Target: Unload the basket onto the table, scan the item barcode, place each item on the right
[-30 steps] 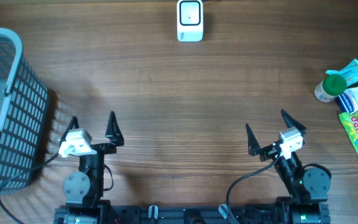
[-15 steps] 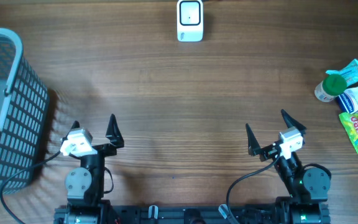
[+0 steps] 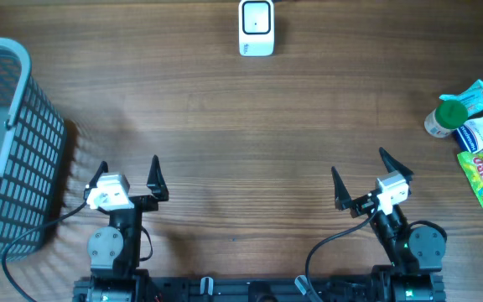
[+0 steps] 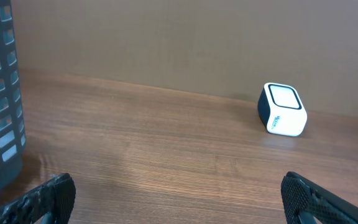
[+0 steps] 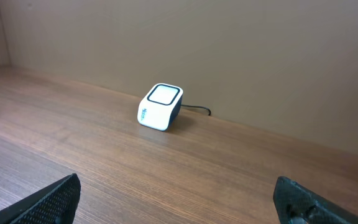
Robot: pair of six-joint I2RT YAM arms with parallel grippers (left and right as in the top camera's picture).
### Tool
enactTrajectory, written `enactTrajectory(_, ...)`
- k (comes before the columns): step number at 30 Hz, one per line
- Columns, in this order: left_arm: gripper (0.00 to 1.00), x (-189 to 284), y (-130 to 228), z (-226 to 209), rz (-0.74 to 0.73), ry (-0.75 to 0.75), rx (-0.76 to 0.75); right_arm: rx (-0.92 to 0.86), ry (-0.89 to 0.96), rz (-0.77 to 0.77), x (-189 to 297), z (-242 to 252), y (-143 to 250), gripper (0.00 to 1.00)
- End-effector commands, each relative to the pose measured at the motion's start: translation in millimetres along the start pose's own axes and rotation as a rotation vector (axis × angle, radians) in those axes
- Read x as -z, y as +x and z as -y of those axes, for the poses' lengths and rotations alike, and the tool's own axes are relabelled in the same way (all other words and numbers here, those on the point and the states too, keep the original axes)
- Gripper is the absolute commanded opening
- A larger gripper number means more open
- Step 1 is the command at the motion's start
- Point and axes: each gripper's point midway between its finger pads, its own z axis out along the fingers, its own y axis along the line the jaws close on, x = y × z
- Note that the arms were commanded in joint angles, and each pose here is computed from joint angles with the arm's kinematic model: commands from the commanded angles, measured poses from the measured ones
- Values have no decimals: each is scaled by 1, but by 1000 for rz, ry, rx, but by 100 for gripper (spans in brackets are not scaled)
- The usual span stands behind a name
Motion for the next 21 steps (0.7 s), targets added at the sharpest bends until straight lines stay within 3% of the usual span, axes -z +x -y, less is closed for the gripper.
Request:
enactTrajectory(1, 100, 0, 2, 3, -4, 24, -52, 10, 13, 11, 0, 2, -3, 100)
enactTrajectory(21, 100, 0, 1, 6, -1, 38, -58, 11, 13, 11, 0, 2, -3, 100)
